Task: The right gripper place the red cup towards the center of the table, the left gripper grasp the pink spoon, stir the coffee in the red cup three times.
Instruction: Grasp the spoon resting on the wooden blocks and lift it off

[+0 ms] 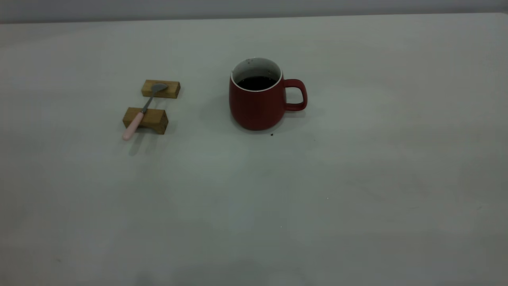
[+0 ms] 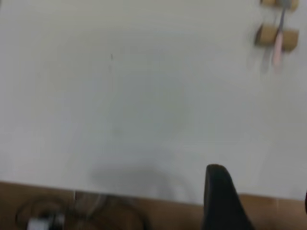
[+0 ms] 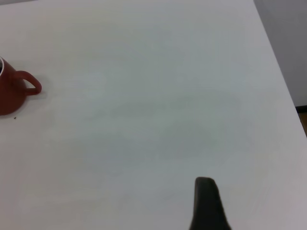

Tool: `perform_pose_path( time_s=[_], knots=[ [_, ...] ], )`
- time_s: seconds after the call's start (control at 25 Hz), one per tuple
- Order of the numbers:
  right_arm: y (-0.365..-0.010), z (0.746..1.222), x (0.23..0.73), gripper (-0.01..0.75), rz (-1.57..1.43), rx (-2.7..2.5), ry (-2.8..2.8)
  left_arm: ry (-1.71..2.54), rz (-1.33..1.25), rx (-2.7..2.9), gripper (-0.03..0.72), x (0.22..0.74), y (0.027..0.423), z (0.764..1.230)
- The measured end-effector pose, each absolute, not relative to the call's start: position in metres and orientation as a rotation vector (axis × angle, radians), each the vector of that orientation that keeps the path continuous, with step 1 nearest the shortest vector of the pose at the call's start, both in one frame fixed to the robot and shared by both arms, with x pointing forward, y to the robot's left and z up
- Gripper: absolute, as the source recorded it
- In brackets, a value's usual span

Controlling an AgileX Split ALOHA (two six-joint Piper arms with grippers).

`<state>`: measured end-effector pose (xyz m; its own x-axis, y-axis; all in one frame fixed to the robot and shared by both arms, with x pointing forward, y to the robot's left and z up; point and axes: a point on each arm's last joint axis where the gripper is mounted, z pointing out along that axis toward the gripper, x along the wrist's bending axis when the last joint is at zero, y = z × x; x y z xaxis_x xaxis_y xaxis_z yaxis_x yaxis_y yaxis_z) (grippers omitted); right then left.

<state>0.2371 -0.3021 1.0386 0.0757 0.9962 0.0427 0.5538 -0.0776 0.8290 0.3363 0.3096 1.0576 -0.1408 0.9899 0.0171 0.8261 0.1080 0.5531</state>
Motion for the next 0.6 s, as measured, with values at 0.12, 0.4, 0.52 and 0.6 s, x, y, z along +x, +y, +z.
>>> perform_pose_path(
  time_s=[0.12,0.4,0.52,0.6],
  knots=[
    [-0.302,1.039,0.237,0.551,0.871,1.709,1.548,2.134,0.469,1.859,0.498,0.376,0.307,1.036],
    [-0.302,1.039,0.237,0.551,0.87,1.71,1.549,2.178,0.242,1.941,0.5,0.451,0.299,0.991],
    [-0.302,1.039,0.237,0.551,0.87,1.71,1.549,2.145,0.19,1.95,0.5,0.477,0.295,0.976],
    [-0.302,1.039,0.237,0.551,0.87,1.71,1.549,2.138,0.164,1.952,0.501,0.493,0.293,0.965]
  ],
)
